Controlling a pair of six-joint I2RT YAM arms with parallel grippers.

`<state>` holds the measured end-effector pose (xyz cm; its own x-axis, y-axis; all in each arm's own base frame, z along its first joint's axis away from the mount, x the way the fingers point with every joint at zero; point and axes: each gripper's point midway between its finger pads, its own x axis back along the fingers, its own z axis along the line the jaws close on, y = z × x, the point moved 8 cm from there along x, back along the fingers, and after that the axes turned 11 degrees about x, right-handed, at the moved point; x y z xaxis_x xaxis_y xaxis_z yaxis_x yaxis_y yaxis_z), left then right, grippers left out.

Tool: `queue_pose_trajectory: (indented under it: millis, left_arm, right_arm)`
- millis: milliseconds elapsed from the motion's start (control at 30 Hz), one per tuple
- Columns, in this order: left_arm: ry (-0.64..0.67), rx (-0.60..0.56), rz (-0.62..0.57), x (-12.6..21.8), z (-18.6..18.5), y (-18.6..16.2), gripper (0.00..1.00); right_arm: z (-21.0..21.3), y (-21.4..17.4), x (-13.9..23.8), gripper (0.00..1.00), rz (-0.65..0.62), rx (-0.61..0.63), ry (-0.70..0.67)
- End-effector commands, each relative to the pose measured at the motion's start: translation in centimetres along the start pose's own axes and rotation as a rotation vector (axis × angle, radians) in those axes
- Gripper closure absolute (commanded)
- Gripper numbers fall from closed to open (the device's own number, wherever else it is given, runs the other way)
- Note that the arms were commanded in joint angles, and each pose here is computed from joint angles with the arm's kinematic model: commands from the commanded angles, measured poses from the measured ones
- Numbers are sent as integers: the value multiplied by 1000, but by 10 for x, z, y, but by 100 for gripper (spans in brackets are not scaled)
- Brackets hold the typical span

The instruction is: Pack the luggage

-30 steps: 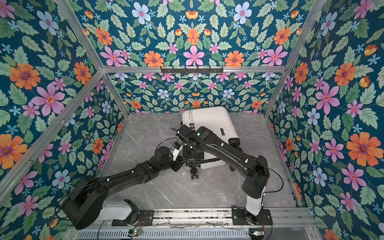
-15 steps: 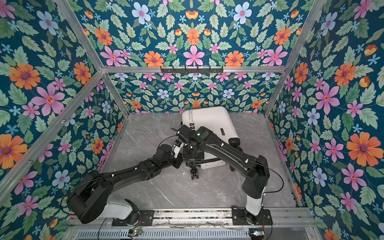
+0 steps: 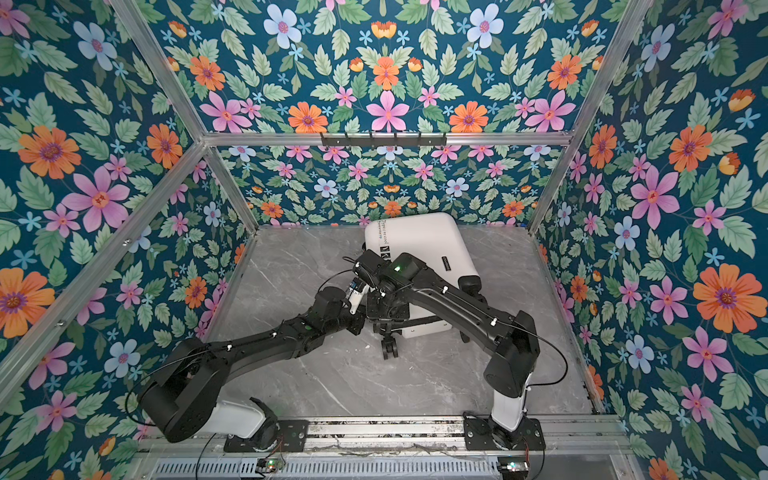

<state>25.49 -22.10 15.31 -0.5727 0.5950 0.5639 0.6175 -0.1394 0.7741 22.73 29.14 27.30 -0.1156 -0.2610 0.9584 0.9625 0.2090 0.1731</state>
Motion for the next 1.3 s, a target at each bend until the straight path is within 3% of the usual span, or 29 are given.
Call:
queue_pose_trajectory:
  millis: [0, 200, 333, 800, 1267]
  left_arm:
    - [-45, -25, -44, 4, -6, 7, 76]
    - [-38, -41, -34, 4, -5, 6, 73]
    - [-42, -43, -32, 3, -6, 7, 77]
    - [-46, -51, -35, 3, -7, 9, 100]
    - [-103, -64, 22, 32, -25, -4, 100]
  right_arm:
    - [-4, -3, 6, 94, 4, -41, -19]
    - [-4, -3, 5, 94, 8, -41, -20]
    - [-3, -3, 4, 94, 12, -41, -19]
    - [-4, -3, 5, 94, 13, -42, -22]
    - [-9, 21, 10, 100, -43, -113, 24]
